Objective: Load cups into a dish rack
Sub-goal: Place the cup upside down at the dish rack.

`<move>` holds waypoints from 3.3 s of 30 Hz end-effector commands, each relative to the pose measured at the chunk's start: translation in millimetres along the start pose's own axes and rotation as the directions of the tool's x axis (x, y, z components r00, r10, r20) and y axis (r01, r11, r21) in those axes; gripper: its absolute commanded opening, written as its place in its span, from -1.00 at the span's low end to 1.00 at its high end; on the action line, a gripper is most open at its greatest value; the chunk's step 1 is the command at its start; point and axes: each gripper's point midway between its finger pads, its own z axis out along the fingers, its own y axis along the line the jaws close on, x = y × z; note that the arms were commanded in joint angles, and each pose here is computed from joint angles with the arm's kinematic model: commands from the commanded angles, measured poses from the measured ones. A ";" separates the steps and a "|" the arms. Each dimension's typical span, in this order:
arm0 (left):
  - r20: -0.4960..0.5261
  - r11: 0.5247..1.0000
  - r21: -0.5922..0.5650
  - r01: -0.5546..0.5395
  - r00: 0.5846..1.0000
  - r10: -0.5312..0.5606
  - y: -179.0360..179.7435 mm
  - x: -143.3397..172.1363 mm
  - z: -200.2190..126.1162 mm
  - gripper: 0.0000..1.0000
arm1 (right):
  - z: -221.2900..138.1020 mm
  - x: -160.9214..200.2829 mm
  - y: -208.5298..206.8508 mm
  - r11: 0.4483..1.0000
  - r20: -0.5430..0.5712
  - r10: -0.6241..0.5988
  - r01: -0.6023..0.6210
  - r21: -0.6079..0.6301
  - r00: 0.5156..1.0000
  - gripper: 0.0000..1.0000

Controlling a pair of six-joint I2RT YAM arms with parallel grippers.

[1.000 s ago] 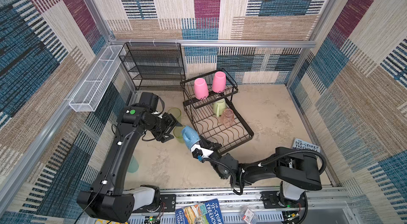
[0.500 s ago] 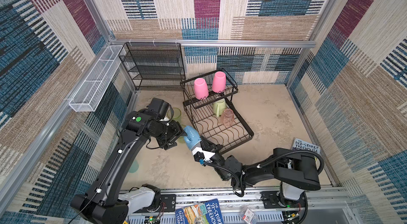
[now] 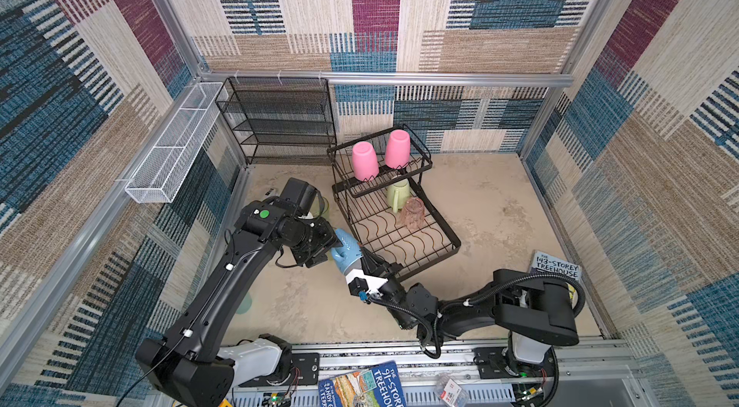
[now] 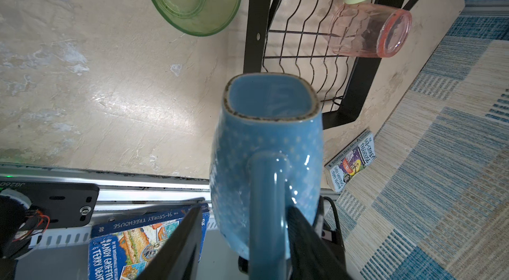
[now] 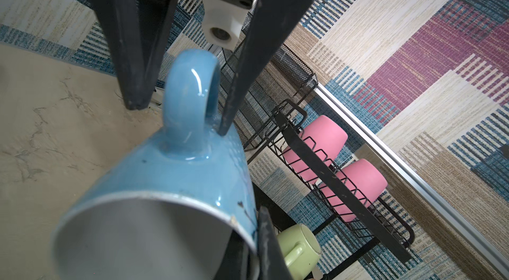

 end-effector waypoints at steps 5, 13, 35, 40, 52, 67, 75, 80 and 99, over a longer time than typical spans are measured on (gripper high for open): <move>0.031 0.999 0.041 0.017 0.999 -0.018 -5.3 -0.9 1.3 0.00 | 2.1 -13.9 -12.8 0.996 0.047 0.070 -0.073 0.048 0.996 -1.00; 0.025 0.999 0.043 0.023 0.999 -0.024 -1.0 5.4 8.7 -0.21 | 2.8 -14.2 -11.6 0.996 0.045 0.068 -0.070 0.046 0.997 -1.00; 0.027 0.999 0.035 -0.012 1.000 0.011 10.1 8.3 19.2 -0.49 | -2.3 -15.7 -18.3 0.996 0.057 0.018 -0.023 0.088 0.998 -1.00; 0.035 0.998 0.057 -0.015 0.999 0.013 6.6 5.1 22.3 -0.62 | -2.4 -19.2 -15.8 0.996 0.066 0.015 -0.021 0.088 0.998 -1.00; 0.113 0.990 0.128 -0.053 0.993 0.039 -9.5 -5.9 11.2 -0.74 | 0.0 -23.2 -10.6 0.997 0.068 0.066 -0.069 0.047 0.996 -0.98; 0.224 0.987 0.116 -0.107 0.971 0.079 -11.8 -19.9 -5.7 -0.88 | 1.3 -23.2 -9.5 0.990 0.048 0.136 -0.137 0.020 0.990 -0.16; 0.294 0.983 0.085 -0.161 0.947 0.130 -12.7 -28.0 -20.5 -0.88 | -5.8 -21.8 -21.4 0.976 0.007 0.218 -0.218 -0.008 0.976 0.02; 0.339 0.978 0.046 -0.202 0.924 0.175 -8.0 -33.5 -24.7 -0.88 | -15.9 -13.5 -30.4 0.953 -0.066 0.297 -0.300 -0.041 0.953 0.11; 0.520 0.876 -0.045 -0.480 0.738 0.430 -23.7 -22.0 -26.6 -0.88 | -11.7 39.8 -138.2 0.700 -0.307 0.701 -0.704 0.120 0.644 0.19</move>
